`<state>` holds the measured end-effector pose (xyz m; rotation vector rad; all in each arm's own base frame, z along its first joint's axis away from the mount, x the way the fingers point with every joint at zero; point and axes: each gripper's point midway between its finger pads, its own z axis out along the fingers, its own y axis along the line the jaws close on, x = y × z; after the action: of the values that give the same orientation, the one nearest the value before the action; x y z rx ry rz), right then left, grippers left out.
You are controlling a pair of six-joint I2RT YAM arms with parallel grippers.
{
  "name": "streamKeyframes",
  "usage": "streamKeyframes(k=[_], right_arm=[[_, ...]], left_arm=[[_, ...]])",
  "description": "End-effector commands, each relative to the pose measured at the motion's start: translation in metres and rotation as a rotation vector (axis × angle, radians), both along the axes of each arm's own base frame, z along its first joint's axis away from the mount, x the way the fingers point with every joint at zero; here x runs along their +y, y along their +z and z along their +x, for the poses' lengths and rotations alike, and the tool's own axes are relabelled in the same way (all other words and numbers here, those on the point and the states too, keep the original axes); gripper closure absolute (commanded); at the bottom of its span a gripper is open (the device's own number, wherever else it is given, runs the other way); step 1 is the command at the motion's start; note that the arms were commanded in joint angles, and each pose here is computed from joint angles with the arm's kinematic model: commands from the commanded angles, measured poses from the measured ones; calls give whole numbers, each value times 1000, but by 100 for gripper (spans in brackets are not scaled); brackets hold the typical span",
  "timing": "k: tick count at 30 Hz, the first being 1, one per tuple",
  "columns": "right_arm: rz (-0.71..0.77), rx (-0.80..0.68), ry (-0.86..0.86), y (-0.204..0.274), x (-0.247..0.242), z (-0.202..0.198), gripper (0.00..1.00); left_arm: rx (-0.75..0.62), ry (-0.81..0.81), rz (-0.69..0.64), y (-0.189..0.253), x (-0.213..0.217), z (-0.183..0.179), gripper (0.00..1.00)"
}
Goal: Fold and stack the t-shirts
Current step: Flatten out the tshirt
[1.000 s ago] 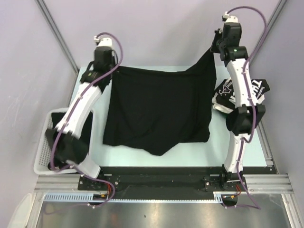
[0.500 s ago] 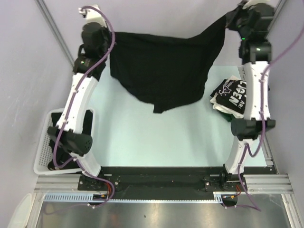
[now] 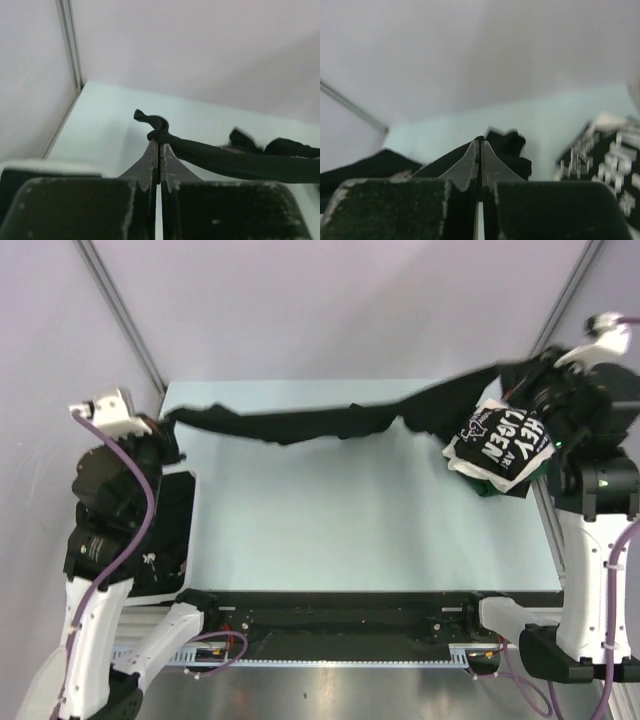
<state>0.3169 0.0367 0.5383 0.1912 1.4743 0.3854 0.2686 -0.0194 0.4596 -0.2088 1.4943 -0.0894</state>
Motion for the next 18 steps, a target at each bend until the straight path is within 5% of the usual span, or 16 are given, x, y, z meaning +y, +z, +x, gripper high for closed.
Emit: streamKeyframes(k=[1,9,16,18], right_arm=[[84,506,11,-150,10,-19,100],[96,830,-154,-222,-16,-100,100],[140,1130,30,-263,17,-143,100],[134,1162,52,-270,19,-150,100]], left_arm=[[343,-24,-45,-105,1,-48,100],[566,-132,-263,-176,-18,-125,100],[739,-259,-330,-193,-42,-161,100],[763,-258,-337,-200,-41,-169,92]])
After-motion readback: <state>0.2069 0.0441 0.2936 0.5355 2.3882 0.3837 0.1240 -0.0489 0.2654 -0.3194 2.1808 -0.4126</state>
